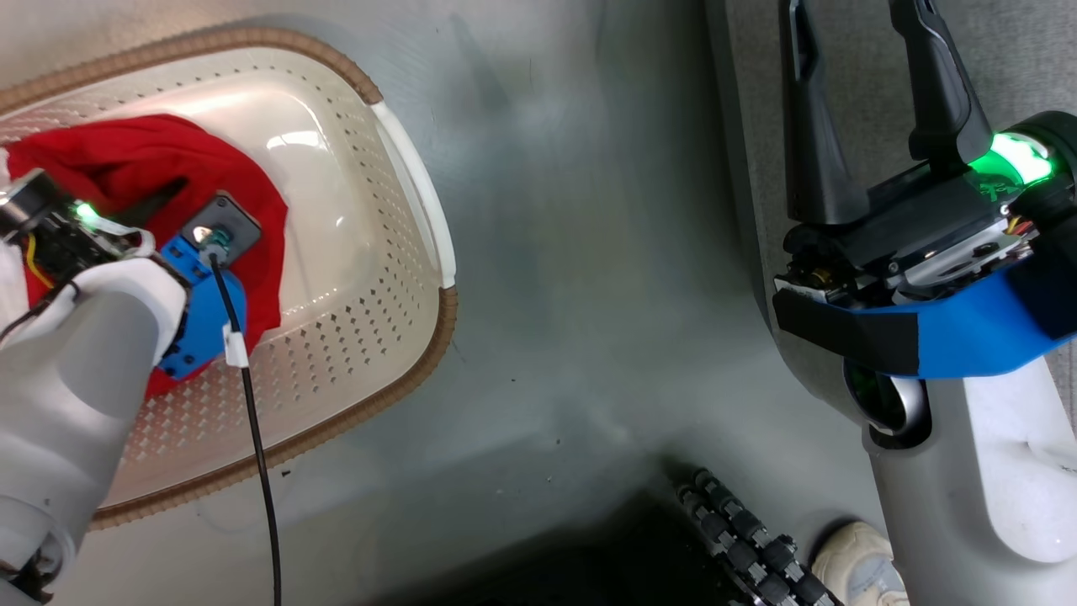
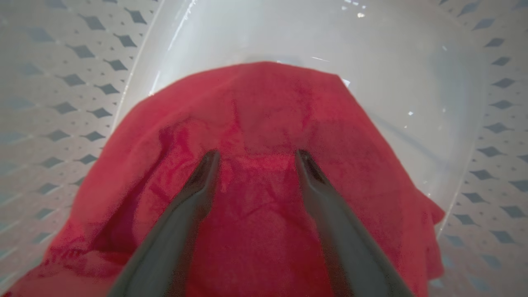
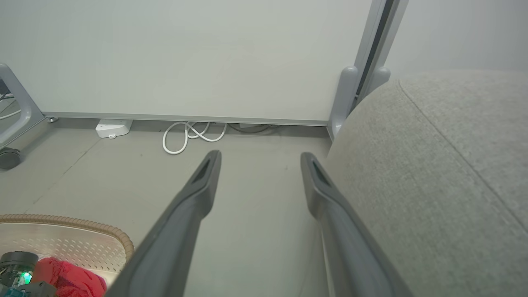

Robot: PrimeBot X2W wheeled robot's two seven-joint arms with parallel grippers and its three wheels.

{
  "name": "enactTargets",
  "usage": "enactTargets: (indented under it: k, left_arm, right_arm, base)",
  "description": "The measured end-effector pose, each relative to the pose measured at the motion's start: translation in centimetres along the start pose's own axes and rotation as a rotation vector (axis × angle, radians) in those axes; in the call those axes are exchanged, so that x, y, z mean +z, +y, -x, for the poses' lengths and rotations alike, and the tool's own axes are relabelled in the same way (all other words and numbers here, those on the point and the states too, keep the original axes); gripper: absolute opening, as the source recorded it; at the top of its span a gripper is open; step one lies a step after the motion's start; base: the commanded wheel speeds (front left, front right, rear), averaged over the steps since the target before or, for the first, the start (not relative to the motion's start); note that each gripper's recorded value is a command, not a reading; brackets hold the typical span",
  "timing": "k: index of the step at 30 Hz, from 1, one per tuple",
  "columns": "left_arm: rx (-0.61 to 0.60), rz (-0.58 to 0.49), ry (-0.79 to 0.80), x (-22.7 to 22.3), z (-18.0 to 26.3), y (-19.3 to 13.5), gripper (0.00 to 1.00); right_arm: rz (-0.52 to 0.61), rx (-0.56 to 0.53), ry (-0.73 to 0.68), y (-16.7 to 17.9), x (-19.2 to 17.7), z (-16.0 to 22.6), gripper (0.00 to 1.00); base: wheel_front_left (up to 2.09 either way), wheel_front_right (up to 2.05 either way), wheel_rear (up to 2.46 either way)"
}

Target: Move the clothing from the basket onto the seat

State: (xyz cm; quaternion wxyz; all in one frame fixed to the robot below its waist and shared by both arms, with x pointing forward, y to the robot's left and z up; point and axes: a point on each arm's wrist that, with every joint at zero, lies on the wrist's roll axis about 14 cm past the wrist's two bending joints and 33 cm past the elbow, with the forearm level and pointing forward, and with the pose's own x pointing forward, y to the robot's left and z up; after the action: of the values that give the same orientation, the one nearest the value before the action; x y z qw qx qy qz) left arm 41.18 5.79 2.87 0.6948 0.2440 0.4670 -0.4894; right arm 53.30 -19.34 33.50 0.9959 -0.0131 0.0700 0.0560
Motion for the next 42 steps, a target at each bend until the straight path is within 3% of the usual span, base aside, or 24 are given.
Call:
enactTargets:
  k: [13,14,16,29,42]
  left_arm:
    - [-0.015,0.01,0.126,-1.8,-1.5,0.0,1.0]
    - [-0.015,0.008,0.133,-1.9,-1.5,0.0,0.56]
    - [-0.015,0.008,0.141,-1.9,-1.5,0.0,0.0]
    - [-0.002,0.033,0.164,-1.7,-0.3,-0.1,0.0]
    - [0.001,0.091,-0.064,4.5,3.2,-2.3,0.0]
  right_arm:
    - [0.002,-0.007,0.023,-0.3,-1.6,-0.1,1.0]
    - [0.003,-0.007,0.022,-0.2,-1.5,-0.1,1.0]
    - [0.002,-0.006,0.02,-0.2,-1.5,-0.1,1.0]
    - [0.007,-0.009,-0.003,-0.3,-0.4,-0.3,1.0]
    - [0.013,-0.004,-0.076,0.3,3.1,-0.6,1.0]
  base:
    - [0.0,0.0,0.0]
    - [0.0,0.0,0.0]
    - [0.0,0.0,0.0]
    - [0.0,0.0,0.0]
    - [0.0,0.0,0.0]
